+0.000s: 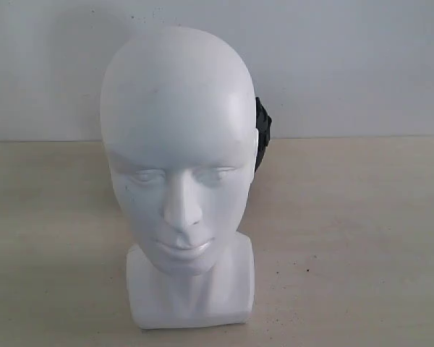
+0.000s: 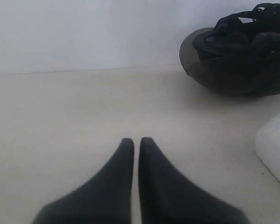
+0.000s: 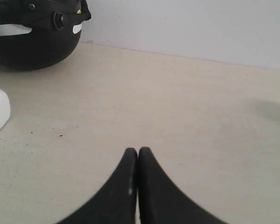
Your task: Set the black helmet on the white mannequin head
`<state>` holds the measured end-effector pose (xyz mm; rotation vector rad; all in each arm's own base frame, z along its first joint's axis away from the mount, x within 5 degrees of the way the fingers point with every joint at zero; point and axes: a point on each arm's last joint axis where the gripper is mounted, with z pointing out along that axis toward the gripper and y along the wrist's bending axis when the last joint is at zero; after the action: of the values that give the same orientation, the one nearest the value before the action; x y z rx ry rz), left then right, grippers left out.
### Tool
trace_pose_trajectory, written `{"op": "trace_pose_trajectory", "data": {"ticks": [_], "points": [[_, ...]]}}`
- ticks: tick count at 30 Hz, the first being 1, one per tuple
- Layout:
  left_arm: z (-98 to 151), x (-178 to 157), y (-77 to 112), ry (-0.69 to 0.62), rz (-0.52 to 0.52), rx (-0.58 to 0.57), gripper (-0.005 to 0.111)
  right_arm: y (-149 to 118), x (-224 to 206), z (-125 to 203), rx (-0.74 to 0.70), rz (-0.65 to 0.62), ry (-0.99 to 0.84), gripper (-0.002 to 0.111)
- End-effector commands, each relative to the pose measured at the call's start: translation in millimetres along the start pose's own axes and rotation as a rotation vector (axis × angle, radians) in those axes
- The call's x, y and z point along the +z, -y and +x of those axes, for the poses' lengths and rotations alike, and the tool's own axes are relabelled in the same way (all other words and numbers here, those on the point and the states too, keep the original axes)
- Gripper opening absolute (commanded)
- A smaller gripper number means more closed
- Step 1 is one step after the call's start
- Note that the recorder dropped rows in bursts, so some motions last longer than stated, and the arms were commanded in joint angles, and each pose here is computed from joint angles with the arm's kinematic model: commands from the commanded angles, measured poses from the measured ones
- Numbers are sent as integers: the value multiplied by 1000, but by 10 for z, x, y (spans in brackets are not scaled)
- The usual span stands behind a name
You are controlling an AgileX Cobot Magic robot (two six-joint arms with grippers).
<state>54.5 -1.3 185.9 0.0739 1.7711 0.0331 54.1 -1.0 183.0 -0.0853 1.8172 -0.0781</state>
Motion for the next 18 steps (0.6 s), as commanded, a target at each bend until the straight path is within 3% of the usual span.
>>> {"op": "trace_pose_trajectory", "data": {"ticks": [1, 4, 12, 14, 15, 16, 18], "points": [[-17, -2, 7, 6, 11, -9, 4, 10, -5, -55, -71, 13, 62, 0], [-17, -2, 7, 6, 11, -9, 4, 13, -26, -199, -89, 24, 221, 0], [-17, -2, 7, 6, 11, -9, 4, 25, -392, -745, -76, 72, 959, 0], [-17, -2, 7, 6, 11, -9, 4, 107, -537, -821, 112, 75, 1143, 0], [-17, -2, 7, 6, 11, -9, 4, 206, -628, -932, 434, -18, 1200, 0], [-17, -2, 7, 6, 11, -9, 4, 236, -657, -1016, 545, -60, 1179, 0], [-17, -2, 7, 6, 11, -9, 4, 248, -618, -1380, 533, -57, 1036, 0]]}}
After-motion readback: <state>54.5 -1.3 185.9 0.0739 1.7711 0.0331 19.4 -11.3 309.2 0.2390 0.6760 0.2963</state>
